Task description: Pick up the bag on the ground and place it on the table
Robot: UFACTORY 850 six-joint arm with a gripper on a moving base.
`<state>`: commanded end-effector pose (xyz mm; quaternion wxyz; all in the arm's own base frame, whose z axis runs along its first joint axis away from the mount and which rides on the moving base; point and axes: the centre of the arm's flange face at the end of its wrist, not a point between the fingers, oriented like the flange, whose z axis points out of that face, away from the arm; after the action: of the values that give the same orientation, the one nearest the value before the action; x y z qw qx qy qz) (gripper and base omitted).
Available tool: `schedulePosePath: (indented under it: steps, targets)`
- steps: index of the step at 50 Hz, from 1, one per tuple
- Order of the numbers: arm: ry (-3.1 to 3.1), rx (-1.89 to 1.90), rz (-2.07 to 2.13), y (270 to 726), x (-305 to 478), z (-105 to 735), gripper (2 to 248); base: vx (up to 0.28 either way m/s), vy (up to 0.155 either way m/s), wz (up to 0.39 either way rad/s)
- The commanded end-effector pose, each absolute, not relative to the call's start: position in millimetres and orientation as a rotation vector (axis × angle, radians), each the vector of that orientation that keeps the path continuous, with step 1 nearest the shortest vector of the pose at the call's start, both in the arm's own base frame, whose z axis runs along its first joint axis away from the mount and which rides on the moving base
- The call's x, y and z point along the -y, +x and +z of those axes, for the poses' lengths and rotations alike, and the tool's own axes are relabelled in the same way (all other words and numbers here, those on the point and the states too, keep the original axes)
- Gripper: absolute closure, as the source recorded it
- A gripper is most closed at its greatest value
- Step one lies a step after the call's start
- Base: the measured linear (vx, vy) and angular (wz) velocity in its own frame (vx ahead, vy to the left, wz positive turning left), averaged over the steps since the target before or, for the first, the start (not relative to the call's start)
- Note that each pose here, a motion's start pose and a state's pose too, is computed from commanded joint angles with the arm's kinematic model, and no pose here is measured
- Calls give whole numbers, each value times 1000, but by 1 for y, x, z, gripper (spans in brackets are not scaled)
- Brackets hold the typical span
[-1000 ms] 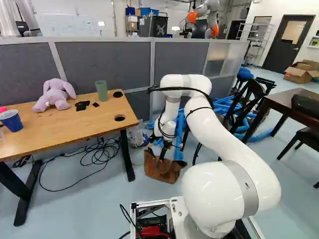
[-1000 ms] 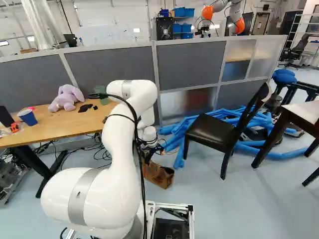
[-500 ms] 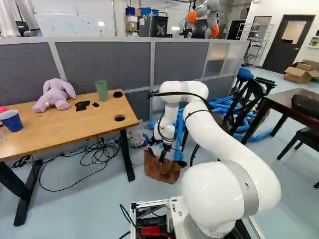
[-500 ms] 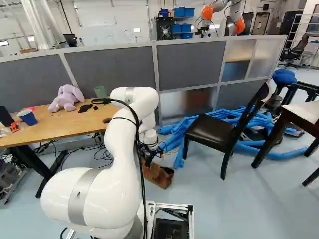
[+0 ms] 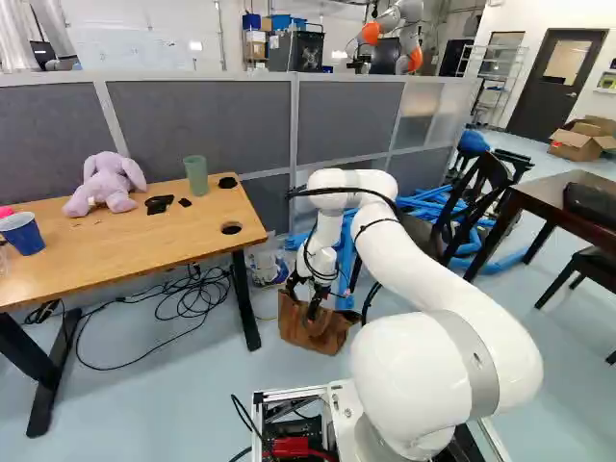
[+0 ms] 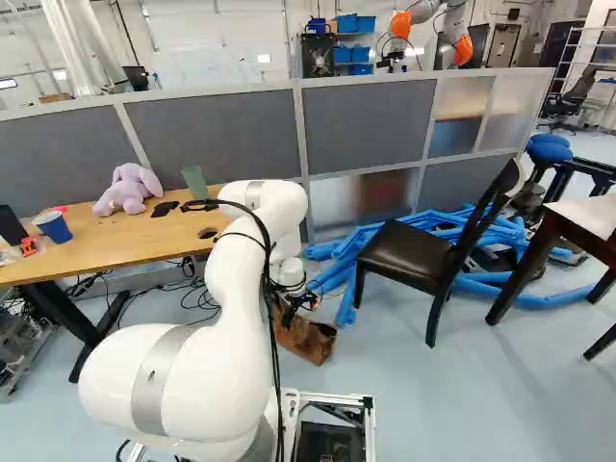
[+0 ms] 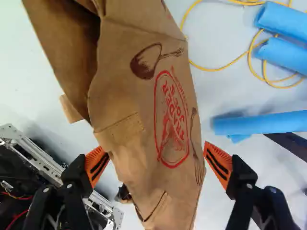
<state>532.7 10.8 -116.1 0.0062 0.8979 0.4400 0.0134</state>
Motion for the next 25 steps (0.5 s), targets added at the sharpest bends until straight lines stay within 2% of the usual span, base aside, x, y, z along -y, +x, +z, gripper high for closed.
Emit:
schedulePosePath:
  steps: [25]
  targets:
    - [2811,-1377,37,533,-11,-144,3,0,0,0]
